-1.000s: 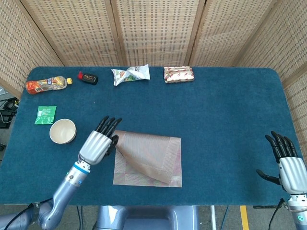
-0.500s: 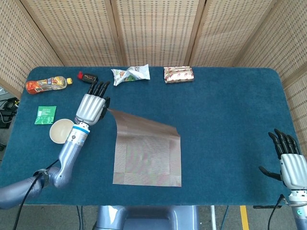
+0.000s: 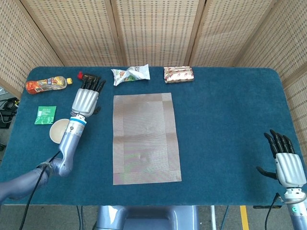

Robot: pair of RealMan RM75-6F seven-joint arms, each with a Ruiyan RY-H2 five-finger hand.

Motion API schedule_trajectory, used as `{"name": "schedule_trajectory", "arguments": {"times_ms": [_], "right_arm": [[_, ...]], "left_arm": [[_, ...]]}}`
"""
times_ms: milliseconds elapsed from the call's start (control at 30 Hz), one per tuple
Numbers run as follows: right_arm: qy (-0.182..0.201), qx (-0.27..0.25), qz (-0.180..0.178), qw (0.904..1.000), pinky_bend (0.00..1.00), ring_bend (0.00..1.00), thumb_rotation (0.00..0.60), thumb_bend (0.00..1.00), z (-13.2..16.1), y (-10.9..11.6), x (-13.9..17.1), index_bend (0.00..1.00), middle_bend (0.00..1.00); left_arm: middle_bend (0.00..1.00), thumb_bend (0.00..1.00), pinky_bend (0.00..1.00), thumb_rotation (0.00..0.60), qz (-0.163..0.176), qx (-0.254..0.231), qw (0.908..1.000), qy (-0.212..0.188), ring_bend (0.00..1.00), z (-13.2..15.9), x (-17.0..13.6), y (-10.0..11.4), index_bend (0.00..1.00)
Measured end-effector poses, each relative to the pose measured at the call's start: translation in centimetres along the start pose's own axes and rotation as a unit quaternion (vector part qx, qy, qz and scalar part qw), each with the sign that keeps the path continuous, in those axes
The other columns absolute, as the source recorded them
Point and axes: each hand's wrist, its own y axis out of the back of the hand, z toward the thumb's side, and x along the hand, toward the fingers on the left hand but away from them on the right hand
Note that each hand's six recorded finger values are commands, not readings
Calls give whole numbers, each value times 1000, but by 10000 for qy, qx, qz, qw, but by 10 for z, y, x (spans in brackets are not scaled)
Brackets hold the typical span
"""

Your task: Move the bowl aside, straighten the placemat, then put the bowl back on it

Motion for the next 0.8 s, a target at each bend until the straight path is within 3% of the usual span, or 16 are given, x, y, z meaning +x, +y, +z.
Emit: {"name": "schedule_trajectory", "arguments": {"times_ms": [333,533,800], "right_arm": [[144,37,22,9999,0,0,600,68,7,-2,4,24,0],[237,46,62,9997,0,0,600,68,12,-5,6,24,0],[322,89,140,9993,0,0,600,64,17,-11,8,24,0]], "left_arm": [[0,246,0,600,353,-92,9993,3,0,-24,-43,11,76],[0,245,0,600,538,-90,9984,157,0,-44,-104,14,75],[0,245,0,600,329,-103,9979,548,0,-77,-200,-2,76]]}}
